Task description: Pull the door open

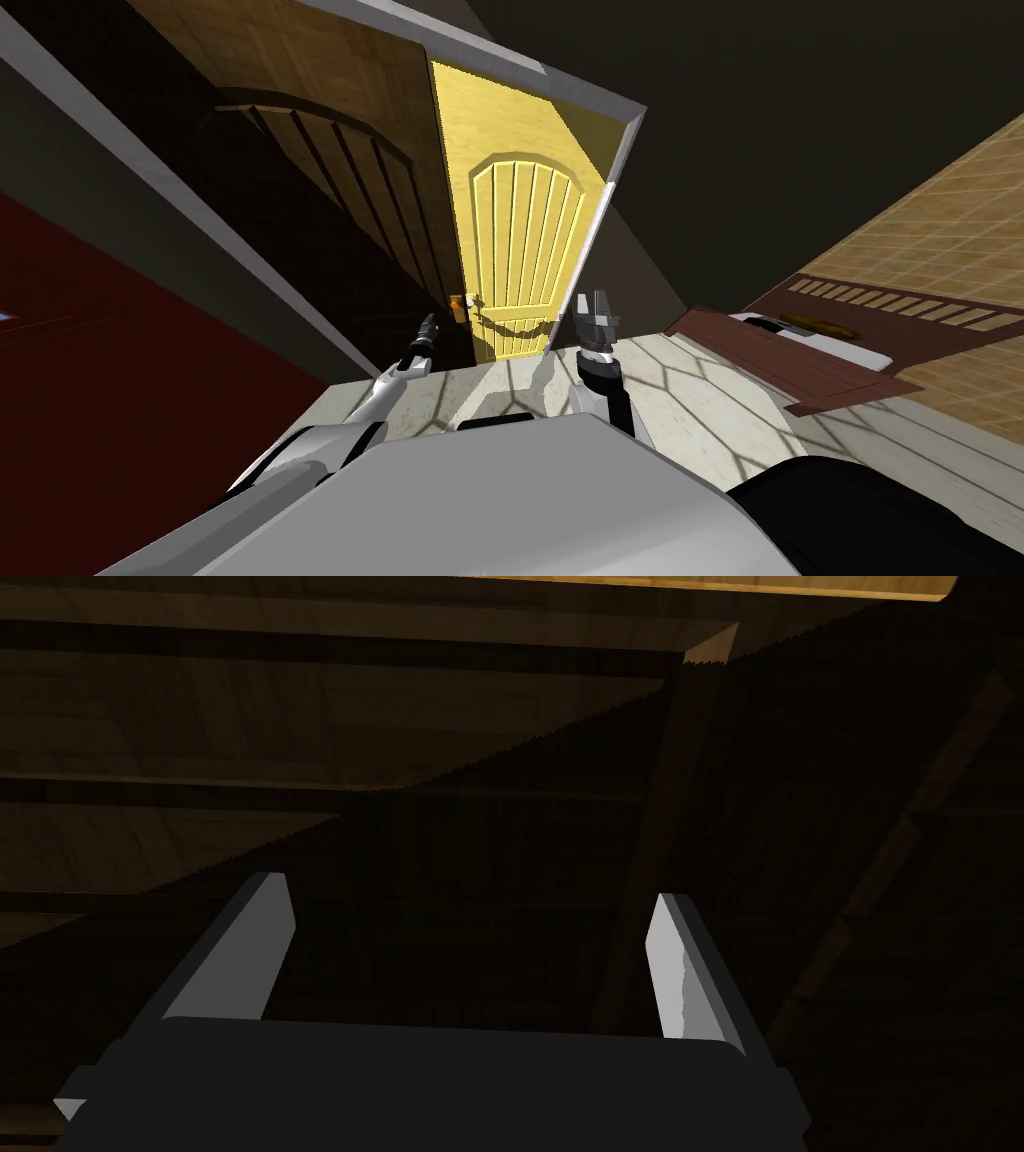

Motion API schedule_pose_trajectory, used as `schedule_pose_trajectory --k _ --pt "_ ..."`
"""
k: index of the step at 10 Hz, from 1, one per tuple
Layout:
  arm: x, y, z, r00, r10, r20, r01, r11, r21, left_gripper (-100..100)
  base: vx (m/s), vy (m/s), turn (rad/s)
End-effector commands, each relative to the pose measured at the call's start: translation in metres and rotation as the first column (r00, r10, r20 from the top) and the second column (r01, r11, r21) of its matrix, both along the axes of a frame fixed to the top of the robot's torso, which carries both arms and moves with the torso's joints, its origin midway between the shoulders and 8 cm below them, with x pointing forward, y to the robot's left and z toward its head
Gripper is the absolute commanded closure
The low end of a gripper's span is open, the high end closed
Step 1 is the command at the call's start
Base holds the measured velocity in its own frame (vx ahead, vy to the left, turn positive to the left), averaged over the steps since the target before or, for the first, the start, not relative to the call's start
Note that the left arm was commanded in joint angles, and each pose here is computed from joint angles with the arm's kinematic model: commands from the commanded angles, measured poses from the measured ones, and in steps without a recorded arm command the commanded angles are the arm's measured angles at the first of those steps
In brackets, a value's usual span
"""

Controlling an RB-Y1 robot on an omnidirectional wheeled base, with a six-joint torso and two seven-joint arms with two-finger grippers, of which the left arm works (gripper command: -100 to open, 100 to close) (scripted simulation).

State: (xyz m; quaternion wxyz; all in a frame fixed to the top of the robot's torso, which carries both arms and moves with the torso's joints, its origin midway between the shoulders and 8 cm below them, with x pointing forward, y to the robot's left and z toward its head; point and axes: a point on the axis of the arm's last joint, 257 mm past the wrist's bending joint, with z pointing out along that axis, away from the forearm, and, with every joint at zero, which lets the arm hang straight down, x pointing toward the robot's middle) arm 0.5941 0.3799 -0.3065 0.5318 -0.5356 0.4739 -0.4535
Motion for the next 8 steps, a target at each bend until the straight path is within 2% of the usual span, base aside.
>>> schedule_pose_trajectory --k 1,2,3,4,6,7,8 --pt "0.008 -0.026 0.008 0.999 -0.039 0.019 0.04 0.9991 -0.012 -100 -0.2 -0.122 -0.115" --pt "0.007 -0.015 0.006 0.9997 -0.023 0.012 0.023 0.9997 -0.007 -100 -0.093 -0.061 -0.021" --pt "-0.003 0.012 -0.002 0.9999 0.016 -0.007 -0.016 0.9999 0.004 -100 -0.03 0.049 0.187" --pt "-0.007 0.022 -0.004 0.9995 0.03 -0.014 -0.029 0.9995 0.008 -100 -0.005 0.075 0.165" --pt "-0.007 0.022 -0.004 0.9995 0.03 -0.014 -0.029 0.9995 0.008 -100 0.012 0.045 0.014" --pt "-0.02 0.054 -0.011 0.9964 0.078 -0.033 -0.078 0.9967 0.024 -100 0.072 0.069 0.187" --pt "-0.022 0.058 -0.012 0.9958 0.085 -0.035 -0.084 0.9962 0.026 -100 0.131 0.065 0.151"
